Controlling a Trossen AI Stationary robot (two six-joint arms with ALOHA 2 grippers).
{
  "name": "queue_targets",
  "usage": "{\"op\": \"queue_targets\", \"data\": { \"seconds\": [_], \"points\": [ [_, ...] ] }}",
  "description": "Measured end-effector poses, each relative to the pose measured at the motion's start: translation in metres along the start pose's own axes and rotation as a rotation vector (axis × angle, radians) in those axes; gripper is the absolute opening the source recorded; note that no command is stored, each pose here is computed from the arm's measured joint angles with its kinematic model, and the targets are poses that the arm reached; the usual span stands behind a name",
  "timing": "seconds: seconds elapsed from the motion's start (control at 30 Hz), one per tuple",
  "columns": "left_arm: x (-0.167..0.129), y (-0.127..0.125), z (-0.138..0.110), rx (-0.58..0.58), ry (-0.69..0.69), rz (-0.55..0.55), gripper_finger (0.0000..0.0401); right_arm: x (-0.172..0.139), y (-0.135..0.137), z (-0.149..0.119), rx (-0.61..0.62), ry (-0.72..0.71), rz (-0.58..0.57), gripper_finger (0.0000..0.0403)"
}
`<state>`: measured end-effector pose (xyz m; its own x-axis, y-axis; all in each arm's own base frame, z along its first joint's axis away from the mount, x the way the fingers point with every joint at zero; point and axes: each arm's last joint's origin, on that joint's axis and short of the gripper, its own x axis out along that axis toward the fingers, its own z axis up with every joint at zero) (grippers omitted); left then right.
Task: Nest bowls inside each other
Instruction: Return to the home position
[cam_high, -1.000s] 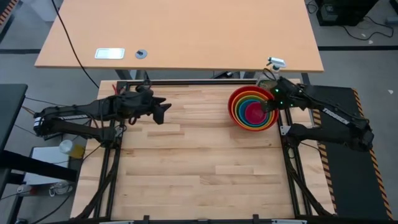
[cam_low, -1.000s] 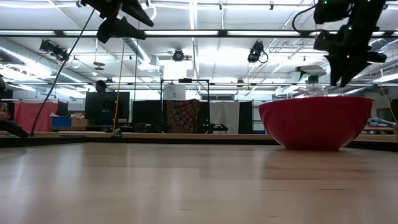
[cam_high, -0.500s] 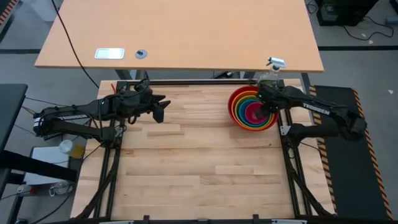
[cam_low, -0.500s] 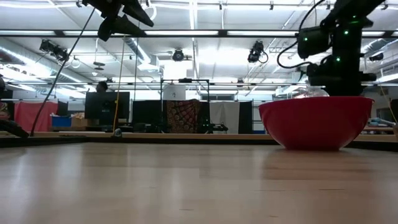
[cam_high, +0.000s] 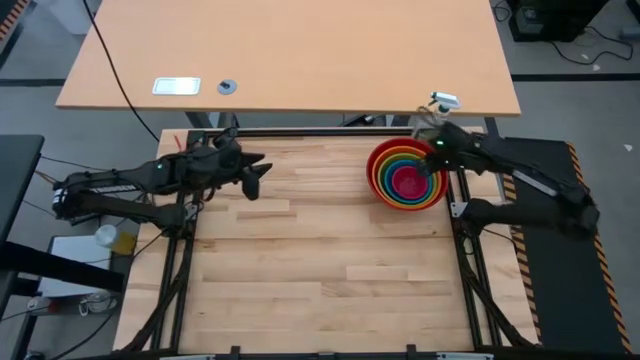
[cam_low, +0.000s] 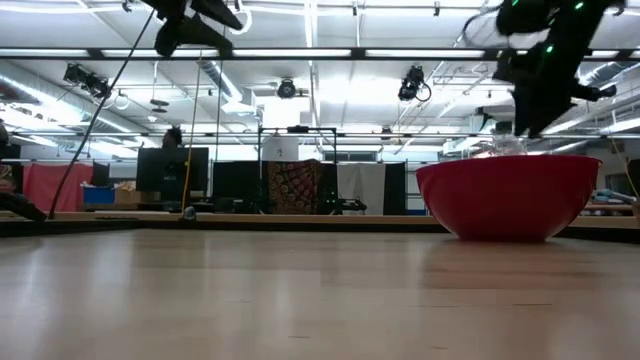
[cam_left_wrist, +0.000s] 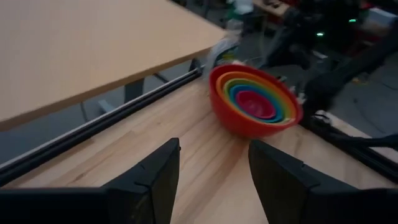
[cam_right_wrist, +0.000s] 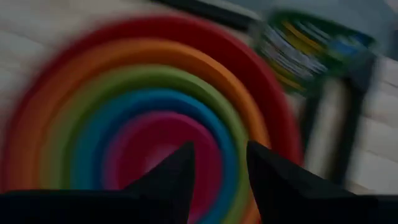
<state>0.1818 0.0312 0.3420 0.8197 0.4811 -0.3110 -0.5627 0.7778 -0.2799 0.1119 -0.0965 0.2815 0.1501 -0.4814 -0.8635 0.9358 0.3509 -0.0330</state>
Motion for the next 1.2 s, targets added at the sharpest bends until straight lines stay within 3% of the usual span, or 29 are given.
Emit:
{"op": "queue_targets", "data": {
  "seconds": [0.3, 0.5, 0.63, 0.87, 1.1, 1.2],
  "points": [
    [-0.038, 0.011, 0.011, -0.009, -0.121, -0.063, 0.0192, -0.040, -0.021, -0.021, 0.136, -0.370, 0.327, 0.0152],
    [-0.026, 0.029, -0.034, -0.162, -0.199, -0.159, 0.0192, -0.052, -0.024, -0.024, 0.172, -0.631, 0.530, 0.0152],
    [-0.023, 0.042, -0.066, -0.273, -0.239, -0.209, 0.0192, -0.053, -0.027, -0.034, 0.146, -0.689, 0.637, 0.0152],
    [-0.036, 0.062, -0.092, -0.380, -0.346, -0.214, 0.0192, -0.058, -0.044, -0.061, 0.218, -0.812, 0.686, 0.0146],
    [-0.034, 0.076, -0.124, -0.488, -0.353, -0.201, 0.0192, -0.046, -0.052, -0.086, 0.323, -0.854, 0.776, 0.0134],
    [-0.031, 0.080, -0.134, -0.525, -0.350, -0.197, 0.0192, -0.042, -0.051, -0.087, 0.311, -0.830, 0.789, 0.0127]
  ]
}}
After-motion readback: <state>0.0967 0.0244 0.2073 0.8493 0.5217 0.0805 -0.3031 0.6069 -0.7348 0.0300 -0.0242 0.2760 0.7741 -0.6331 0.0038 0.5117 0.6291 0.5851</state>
